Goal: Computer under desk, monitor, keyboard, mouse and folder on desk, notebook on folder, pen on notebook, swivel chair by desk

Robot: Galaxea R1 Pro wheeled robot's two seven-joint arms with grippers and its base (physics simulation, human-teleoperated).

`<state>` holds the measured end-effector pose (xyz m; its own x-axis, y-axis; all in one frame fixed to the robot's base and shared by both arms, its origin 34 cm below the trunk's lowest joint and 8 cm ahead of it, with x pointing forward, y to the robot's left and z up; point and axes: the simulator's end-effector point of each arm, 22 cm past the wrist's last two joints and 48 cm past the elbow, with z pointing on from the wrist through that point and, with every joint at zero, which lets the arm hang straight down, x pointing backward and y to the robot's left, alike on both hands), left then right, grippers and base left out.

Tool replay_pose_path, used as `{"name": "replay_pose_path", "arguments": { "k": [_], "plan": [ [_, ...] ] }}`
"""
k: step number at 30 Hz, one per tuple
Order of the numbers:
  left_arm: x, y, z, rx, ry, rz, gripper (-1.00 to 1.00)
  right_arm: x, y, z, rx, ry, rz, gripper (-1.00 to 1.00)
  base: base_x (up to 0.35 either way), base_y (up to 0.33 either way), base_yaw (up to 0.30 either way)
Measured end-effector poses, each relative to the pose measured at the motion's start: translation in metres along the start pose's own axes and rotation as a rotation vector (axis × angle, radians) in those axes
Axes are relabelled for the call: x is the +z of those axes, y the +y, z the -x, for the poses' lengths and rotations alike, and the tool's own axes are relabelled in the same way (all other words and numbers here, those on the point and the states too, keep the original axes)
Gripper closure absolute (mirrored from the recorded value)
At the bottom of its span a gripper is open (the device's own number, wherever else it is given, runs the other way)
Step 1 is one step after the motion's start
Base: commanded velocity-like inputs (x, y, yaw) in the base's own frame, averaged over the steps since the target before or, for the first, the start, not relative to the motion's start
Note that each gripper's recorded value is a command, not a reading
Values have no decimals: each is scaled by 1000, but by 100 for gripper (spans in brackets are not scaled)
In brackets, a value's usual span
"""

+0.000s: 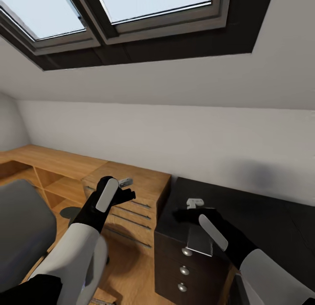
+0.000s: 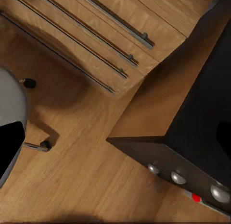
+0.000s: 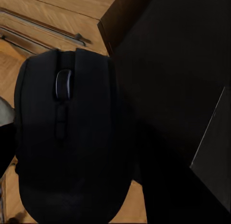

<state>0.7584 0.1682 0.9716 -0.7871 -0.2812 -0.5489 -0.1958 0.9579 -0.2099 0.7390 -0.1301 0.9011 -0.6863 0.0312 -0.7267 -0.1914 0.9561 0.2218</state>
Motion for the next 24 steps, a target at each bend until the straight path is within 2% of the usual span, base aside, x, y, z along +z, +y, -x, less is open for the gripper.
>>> {"name": "replay_pose_path", "arguments": {
  "k": [13,17,20,24],
  "plan": [
    [-22,-11,11,25,-22,3,-100,-19,6,18,5,-7,1,100,-338,0,-190],
    [-26,-12,7,34,-19,9,-100,-25,-5,23,6,-14,-55,100,-231,0,-226],
    [-25,-15,-5,62,-13,20,-100,-31,-15,29,10,-33,-113,100,-74,0,-226],
    [-27,-24,-7,88,-64,32,-100,-42,-22,41,20,-88,-176,100,-22,0,-227]
  ]
}}
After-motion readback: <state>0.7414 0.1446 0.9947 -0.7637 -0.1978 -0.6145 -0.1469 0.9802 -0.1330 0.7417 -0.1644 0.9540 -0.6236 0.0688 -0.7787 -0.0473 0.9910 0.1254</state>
